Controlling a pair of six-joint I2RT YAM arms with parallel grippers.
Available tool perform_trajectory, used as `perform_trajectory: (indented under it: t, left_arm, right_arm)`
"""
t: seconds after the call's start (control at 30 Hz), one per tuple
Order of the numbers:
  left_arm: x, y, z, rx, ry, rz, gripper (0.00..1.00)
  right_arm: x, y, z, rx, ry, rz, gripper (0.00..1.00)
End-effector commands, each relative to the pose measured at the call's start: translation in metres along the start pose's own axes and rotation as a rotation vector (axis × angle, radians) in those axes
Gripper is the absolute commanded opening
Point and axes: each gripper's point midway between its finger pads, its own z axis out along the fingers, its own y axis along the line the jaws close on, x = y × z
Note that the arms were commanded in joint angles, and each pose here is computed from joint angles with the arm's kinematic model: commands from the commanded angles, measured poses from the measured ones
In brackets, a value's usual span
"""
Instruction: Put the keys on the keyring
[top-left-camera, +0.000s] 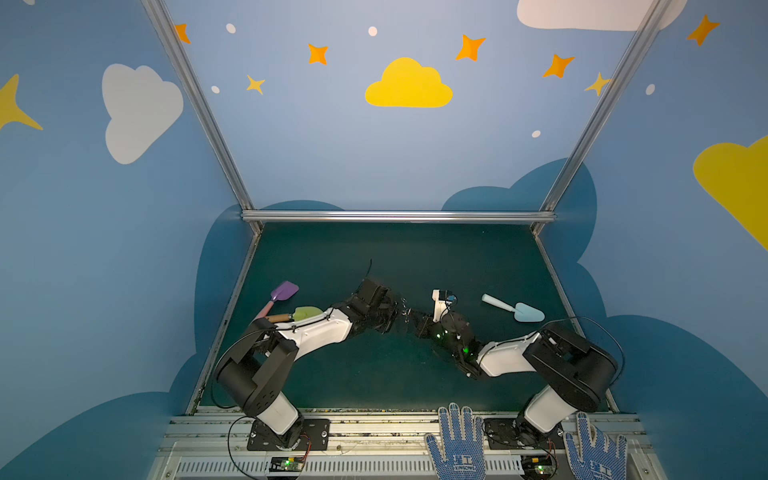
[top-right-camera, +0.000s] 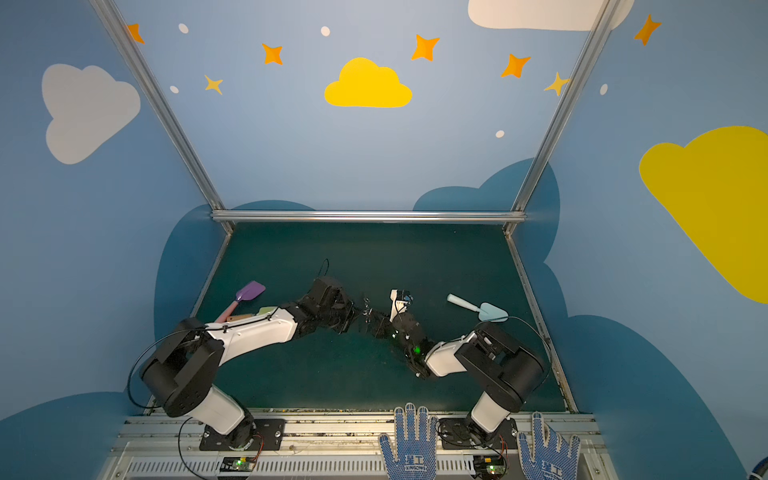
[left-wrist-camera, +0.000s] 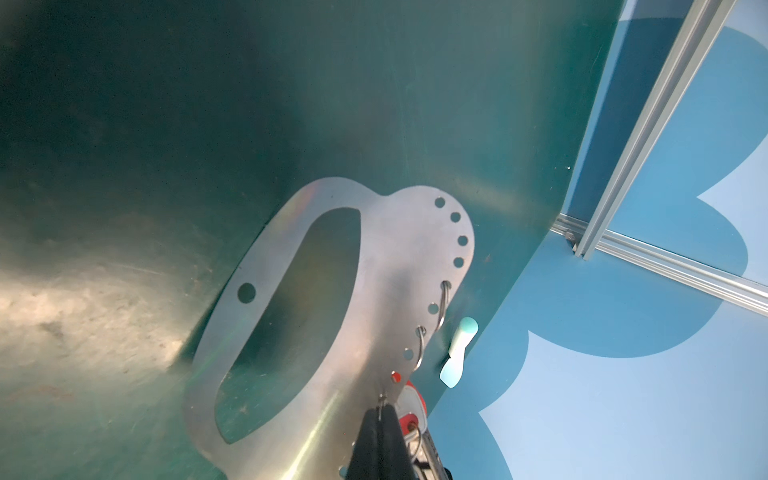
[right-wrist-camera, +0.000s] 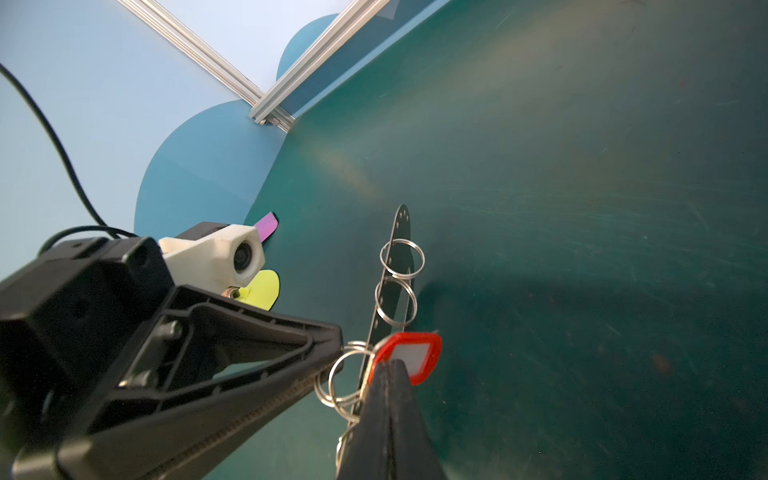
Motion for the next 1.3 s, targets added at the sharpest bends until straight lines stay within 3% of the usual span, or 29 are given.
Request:
perform_trajectory:
  t: [0.0, 1.27]
  left_arm:
    - [0.007, -0.009, 0.001, 0.018, 0.019, 0.024, 0.04]
    - [0.011, -0.017, -0.003, 0.028, 0.011, 0.08, 0.04]
  right_arm:
    - [-0.019, 0.008, 0.001, 0.003, -0.053, 0.013, 0.0]
    - [-0.017, 0.021, 0.001, -0.113, -0.044, 0.141, 0.0]
